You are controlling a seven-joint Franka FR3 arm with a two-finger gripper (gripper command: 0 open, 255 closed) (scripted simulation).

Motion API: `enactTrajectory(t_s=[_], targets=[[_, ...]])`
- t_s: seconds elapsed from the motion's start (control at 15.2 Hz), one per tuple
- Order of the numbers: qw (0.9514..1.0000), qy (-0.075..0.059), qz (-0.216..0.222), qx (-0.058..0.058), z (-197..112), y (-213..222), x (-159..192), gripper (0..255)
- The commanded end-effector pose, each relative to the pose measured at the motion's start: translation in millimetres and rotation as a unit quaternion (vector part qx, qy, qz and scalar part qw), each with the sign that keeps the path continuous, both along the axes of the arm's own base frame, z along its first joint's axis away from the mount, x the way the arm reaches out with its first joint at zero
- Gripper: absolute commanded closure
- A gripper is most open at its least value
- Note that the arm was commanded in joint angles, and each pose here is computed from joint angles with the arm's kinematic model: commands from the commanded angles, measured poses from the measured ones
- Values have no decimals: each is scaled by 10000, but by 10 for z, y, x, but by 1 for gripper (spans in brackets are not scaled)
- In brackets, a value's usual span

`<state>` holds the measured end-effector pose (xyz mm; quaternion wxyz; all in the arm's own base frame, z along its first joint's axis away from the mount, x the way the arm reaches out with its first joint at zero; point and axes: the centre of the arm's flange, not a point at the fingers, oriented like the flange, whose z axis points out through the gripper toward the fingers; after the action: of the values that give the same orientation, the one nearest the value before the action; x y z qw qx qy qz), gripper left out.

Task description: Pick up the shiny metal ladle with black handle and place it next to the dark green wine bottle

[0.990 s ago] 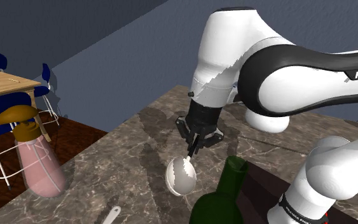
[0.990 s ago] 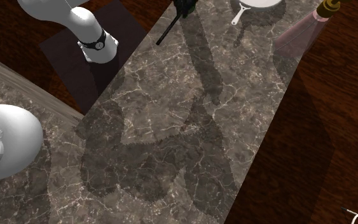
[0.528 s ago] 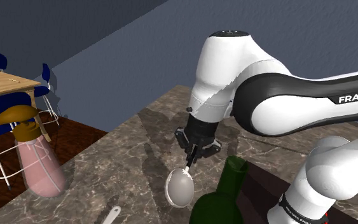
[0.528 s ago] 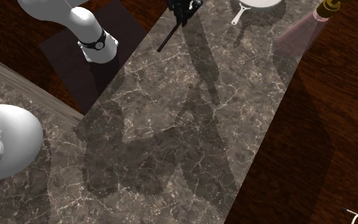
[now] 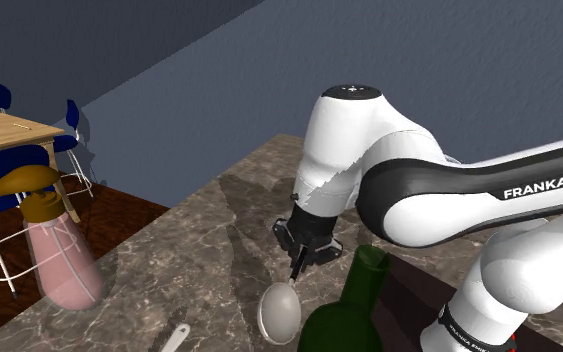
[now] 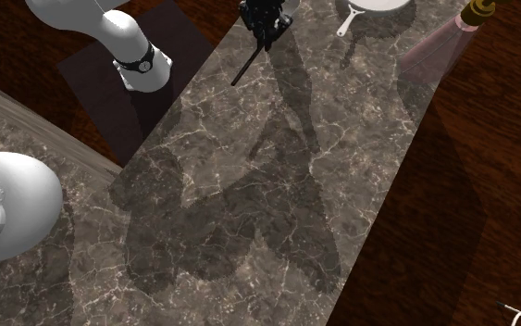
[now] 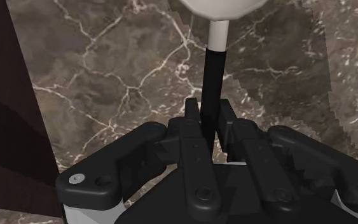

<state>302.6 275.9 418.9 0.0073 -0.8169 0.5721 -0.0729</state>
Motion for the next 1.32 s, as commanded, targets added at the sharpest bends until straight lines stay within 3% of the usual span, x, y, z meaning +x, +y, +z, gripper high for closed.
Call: enactTrajectory(t_s=[0.0,0.79,1.25], targets=[[10000,-2,0,1,-107,5,-1,255],[10000,-2,0,1,-738,5,-1,255],[10000,-2,0,1,-738,5,-1,255]])
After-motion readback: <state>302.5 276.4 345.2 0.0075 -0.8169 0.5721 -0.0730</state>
